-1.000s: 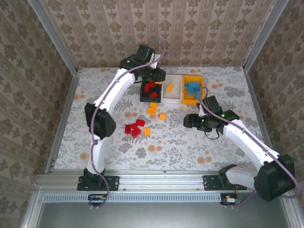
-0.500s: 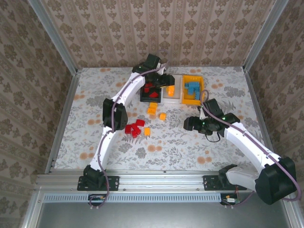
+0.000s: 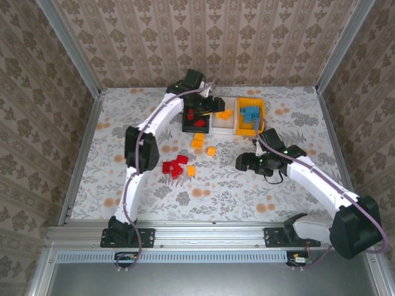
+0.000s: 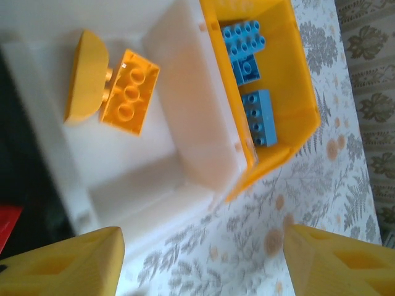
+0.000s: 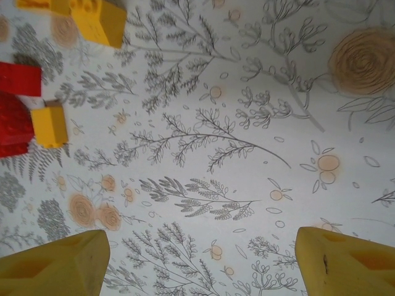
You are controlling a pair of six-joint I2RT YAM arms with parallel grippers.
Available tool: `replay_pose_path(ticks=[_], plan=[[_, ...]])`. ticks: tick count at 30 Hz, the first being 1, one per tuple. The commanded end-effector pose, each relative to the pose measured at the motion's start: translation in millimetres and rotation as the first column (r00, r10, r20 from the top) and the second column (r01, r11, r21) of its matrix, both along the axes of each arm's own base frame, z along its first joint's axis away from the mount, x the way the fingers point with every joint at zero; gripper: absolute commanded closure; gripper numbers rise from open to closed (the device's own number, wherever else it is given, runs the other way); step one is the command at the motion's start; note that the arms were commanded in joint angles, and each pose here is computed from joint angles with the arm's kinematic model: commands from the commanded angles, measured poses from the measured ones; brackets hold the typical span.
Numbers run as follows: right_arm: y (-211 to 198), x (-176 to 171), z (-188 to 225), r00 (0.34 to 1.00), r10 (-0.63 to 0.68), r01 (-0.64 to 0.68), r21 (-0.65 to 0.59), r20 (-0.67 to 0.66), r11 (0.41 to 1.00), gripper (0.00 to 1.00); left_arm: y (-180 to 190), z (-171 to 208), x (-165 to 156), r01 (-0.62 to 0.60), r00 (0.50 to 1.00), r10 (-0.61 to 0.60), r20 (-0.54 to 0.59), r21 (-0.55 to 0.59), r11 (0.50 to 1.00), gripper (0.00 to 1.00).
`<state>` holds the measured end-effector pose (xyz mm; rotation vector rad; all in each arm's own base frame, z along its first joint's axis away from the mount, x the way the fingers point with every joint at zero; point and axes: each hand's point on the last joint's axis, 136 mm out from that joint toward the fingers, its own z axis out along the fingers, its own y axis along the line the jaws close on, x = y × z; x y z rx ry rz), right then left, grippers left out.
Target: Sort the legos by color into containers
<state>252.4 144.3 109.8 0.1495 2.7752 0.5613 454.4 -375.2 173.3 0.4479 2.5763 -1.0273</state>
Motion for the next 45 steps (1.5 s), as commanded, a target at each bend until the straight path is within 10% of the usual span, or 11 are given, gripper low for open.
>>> replay_pose_path(ticks=[1,18,45], plan=[[18,14,6,0.999,0.045,-0.044,-0.015,0.023,0.999,0.20,31,60,-18,-0.005,0.986,0.002,0.168,0.016,1.000,0.30],[103,115,-50,0.986,0.160,-0.167,-0.302,-0.050,0.939,0.20,191,19,-190,-0.227,0.965,0.202,0.170,0.142,0.964,0.26],[106,129,-61,0.988,0.148,-0.150,-0.332,-0.034,0.931,0.63,223,-4,-226,-0.288,0.953,0.272,0.130,0.132,0.948,0.25]])
